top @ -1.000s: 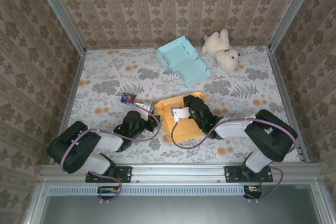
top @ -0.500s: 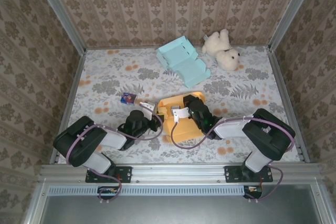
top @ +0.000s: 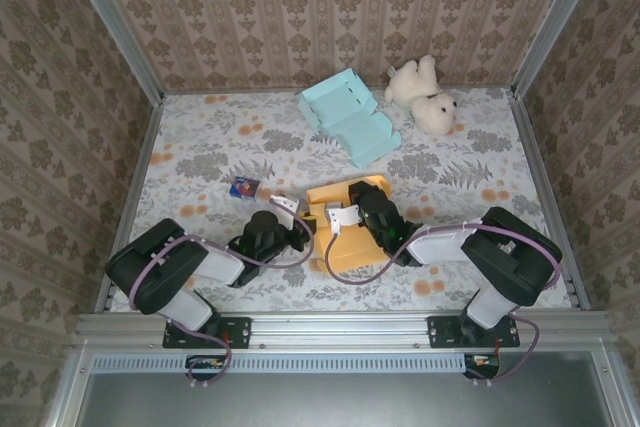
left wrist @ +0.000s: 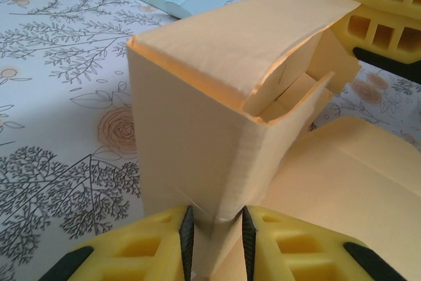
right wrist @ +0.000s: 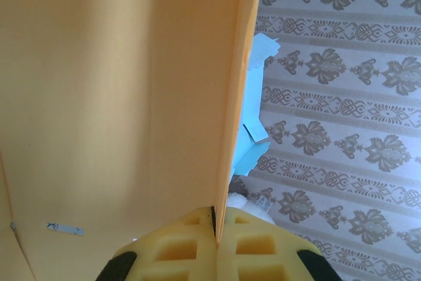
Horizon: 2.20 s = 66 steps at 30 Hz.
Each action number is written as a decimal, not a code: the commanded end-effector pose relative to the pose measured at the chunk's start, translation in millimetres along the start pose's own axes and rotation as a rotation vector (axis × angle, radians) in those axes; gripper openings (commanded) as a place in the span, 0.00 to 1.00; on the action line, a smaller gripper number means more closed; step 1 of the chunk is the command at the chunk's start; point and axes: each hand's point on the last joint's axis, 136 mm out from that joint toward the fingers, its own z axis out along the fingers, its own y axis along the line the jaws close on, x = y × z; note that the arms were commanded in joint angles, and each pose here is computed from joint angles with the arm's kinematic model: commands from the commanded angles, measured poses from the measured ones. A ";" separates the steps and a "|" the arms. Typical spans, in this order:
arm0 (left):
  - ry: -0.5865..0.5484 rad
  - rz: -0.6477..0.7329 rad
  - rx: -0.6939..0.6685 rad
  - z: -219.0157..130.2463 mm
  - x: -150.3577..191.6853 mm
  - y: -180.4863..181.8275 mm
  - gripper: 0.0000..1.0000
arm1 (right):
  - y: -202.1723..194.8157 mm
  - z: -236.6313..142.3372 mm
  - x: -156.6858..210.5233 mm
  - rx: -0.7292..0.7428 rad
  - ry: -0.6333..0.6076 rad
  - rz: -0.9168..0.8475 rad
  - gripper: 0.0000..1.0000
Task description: Fold the paper box
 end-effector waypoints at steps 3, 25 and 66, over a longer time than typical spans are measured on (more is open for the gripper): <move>-0.096 -0.028 0.067 10.4 -25.1 -18.1 0.28 | 34.1 -1.2 -4.1 -0.101 -0.010 -0.071 0.00; -0.169 -0.030 -0.083 29.5 -35.2 5.6 0.35 | 39.3 -0.7 -7.9 -0.120 -0.017 -0.078 0.00; -0.161 -0.066 -0.623 40.0 -26.0 72.5 0.00 | 47.5 0.7 -13.3 -0.145 -0.025 -0.055 0.00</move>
